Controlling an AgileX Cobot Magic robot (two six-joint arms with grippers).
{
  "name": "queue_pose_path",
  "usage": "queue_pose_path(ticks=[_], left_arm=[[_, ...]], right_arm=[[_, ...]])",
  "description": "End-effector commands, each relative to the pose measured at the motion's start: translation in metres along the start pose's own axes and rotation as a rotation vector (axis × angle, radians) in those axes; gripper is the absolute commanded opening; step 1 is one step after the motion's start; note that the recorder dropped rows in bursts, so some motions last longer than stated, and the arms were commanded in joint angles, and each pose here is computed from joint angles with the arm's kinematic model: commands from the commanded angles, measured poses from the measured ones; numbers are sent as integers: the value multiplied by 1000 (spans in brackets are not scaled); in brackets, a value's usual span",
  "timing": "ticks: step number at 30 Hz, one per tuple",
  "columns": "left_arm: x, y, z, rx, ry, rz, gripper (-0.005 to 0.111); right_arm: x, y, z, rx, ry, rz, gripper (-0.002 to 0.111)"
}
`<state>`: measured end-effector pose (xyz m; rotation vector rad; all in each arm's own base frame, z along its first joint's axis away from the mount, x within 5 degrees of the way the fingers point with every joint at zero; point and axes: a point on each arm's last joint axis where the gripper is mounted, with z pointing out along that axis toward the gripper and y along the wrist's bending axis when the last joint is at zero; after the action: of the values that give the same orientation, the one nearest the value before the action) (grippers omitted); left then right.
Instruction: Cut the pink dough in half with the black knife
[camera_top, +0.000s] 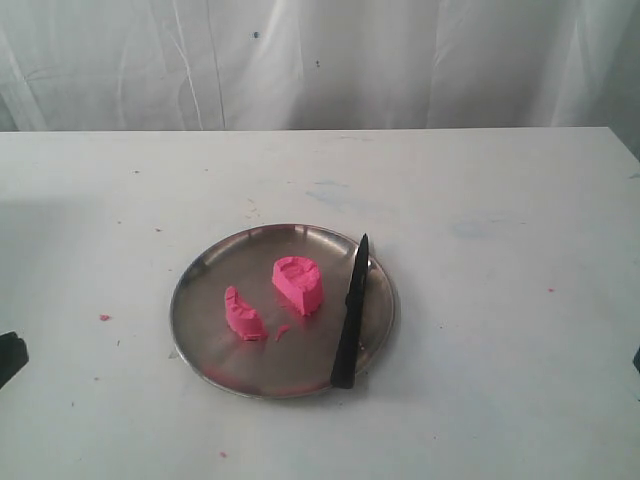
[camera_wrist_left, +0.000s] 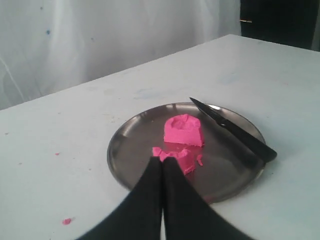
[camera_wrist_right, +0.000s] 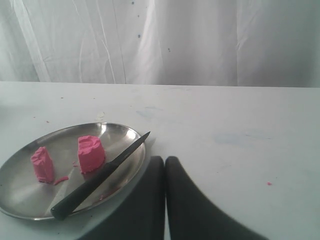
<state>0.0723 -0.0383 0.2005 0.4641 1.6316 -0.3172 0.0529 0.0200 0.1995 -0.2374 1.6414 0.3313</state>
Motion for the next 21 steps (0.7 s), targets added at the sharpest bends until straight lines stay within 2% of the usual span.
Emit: queue_pose_path(ticks=[1, 8, 16, 21], left_arm=[[4, 4, -6, -58, -40, -104, 0], [13, 4, -13, -82, 34, -148, 0], [15, 12, -15, -206, 29, -229, 0], [15, 15, -16, -257, 29, -222, 0]], right_arm=[[1, -1, 0, 8, -4, -1, 0], [1, -1, 0, 8, -4, -1, 0], [1, -1, 0, 8, -4, 18, 0], [1, -1, 0, 8, -4, 18, 0]])
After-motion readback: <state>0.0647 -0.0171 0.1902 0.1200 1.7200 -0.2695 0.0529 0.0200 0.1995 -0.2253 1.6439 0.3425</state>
